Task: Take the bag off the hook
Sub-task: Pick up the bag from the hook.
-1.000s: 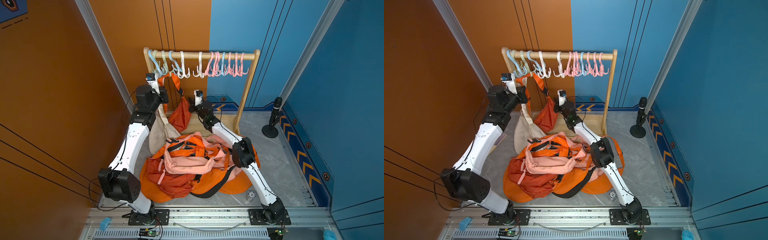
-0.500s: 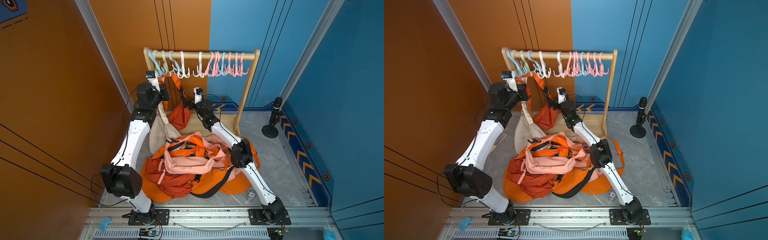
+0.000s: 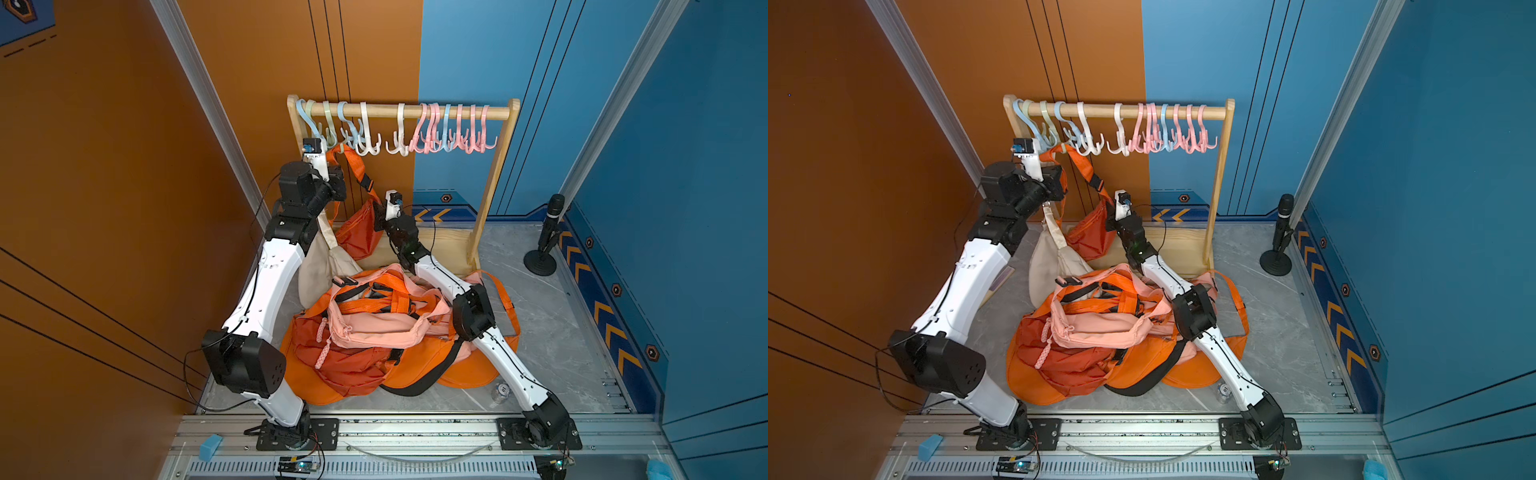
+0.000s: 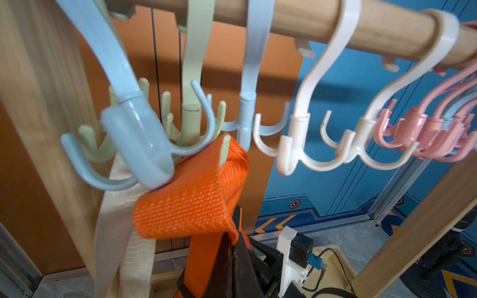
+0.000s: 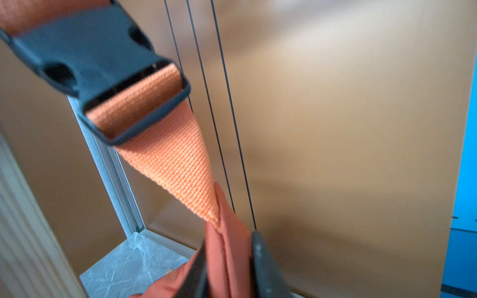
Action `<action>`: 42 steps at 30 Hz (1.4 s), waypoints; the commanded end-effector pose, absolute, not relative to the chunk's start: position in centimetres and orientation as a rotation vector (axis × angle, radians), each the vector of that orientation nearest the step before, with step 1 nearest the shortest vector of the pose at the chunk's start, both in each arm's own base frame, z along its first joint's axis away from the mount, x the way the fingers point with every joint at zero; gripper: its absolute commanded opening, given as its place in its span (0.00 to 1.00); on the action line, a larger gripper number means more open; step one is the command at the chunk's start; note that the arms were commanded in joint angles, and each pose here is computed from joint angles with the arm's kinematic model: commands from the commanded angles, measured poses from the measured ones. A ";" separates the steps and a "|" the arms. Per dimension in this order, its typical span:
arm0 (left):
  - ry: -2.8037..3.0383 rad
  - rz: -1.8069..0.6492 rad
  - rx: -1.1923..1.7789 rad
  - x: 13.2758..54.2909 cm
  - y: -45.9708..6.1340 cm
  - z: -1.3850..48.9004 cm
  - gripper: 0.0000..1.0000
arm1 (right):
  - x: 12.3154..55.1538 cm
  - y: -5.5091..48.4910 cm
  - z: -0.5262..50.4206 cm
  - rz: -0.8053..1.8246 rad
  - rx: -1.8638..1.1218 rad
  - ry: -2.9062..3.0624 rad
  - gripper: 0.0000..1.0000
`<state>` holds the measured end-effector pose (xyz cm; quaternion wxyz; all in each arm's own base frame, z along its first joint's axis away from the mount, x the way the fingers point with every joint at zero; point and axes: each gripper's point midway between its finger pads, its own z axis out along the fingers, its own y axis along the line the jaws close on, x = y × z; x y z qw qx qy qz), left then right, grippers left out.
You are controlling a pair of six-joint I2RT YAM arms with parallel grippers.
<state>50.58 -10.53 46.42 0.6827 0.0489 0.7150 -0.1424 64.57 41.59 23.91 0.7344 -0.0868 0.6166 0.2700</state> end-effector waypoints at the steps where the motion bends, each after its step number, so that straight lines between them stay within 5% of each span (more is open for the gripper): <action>1: 1.572 -0.310 0.148 50.1 -10.9 48.0 0.00 | 63.8 40.0 30.3 0.605 -0.124 1.236 0.00; 25: 1.396 -0.310 0.046 52.9 -6.3 56.0 0.00 | 56.6 36.3 34.3 0.628 -0.199 1.257 0.00; 42: 1.311 -0.310 0.124 47.6 -8.8 60.0 0.00 | 49.0 33.7 37.4 0.657 -0.211 1.202 0.00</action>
